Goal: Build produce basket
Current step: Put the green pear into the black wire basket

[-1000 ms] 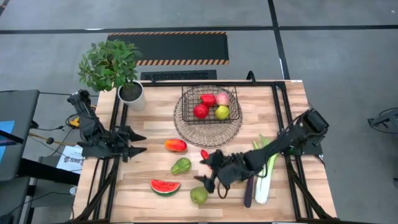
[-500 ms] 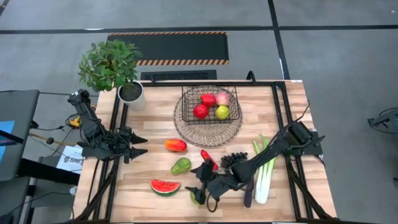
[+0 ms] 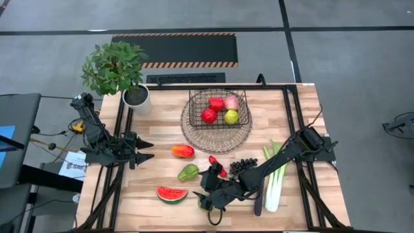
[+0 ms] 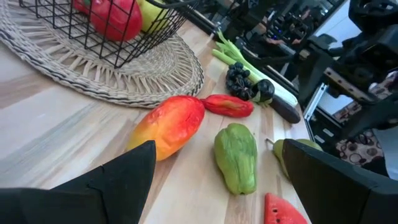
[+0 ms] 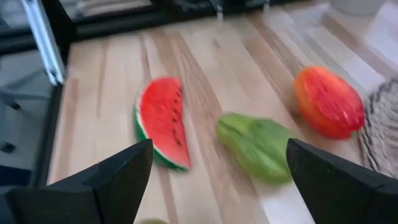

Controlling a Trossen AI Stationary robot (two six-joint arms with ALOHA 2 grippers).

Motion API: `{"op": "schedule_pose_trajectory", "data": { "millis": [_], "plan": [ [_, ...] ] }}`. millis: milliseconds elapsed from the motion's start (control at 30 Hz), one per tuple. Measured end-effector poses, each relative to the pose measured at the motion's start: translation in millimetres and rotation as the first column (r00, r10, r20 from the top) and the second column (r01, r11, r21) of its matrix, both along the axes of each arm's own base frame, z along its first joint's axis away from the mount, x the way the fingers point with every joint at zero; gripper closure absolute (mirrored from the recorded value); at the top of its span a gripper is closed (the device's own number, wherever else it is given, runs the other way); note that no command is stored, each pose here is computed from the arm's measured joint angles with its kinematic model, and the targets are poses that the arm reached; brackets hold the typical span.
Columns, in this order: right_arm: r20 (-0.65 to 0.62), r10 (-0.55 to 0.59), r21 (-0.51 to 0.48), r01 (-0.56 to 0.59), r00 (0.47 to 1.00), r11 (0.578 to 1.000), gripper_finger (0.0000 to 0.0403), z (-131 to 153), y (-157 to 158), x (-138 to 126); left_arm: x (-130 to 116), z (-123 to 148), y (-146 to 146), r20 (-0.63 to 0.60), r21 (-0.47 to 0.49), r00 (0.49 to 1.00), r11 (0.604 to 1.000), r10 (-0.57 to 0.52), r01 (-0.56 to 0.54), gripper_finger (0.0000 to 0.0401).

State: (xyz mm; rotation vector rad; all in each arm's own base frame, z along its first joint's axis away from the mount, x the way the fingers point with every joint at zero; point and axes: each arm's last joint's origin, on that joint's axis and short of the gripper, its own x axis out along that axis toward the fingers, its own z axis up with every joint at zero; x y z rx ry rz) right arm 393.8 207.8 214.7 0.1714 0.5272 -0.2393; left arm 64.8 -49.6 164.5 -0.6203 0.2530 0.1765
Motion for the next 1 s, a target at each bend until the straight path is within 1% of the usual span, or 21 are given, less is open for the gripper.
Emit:
{"op": "schedule_pose_trajectory", "data": {
  "millis": [133,233,433,567,700,800,900,1000],
  "plan": [
    [-0.054,-0.016,0.013,0.017,0.998,1.000,0.0019,-7.6,4.9,-6.5,0.0,0.1,0.2,0.003,0.003,1.000,1.000,0.006,-0.006,0.0067],
    [-0.061,0.010,0.011,-0.010,0.998,1.000,0.0019,-11.0,15.8,-13.0,0.0,0.2,0.6,0.009,0.007,1.000,1.000,0.019,-0.019,0.0067],
    [-0.017,0.043,0.043,-0.042,0.999,0.998,0.0019,-7.4,40.3,-26.2,0.0,0.3,0.8,0.012,0.009,1.000,1.000,0.025,-0.025,0.0067],
    [0.018,0.029,0.017,-0.030,0.999,0.999,0.0019,-7.1,52.3,-35.4,0.0,0.3,0.8,0.012,0.010,1.000,1.000,0.026,-0.026,0.0067],
    [0.073,0.021,0.031,-0.024,0.997,0.999,0.0019,-17.0,55.3,-40.0,0.0,0.3,0.9,0.013,0.010,1.000,1.000,0.027,-0.027,0.0067],
    [0.125,0.017,0.071,-0.026,0.992,0.997,0.0019,-21.1,54.6,-39.7,0.0,0.3,0.9,0.013,0.010,1.000,1.000,0.027,-0.027,0.0067],
    [0.131,0.016,0.074,-0.026,0.991,0.997,0.0019,-29.6,52.0,-41.9,-0.1,0.2,1.0,0.011,0.014,1.000,1.000,0.027,-0.027,0.0067],
    [0.142,0.016,0.089,-0.029,0.990,0.996,0.0019,-31.3,51.2,-42.0,0.0,-0.1,1.0,0.012,0.013,0.999,0.999,0.029,-0.029,0.0067]
  ]
}}
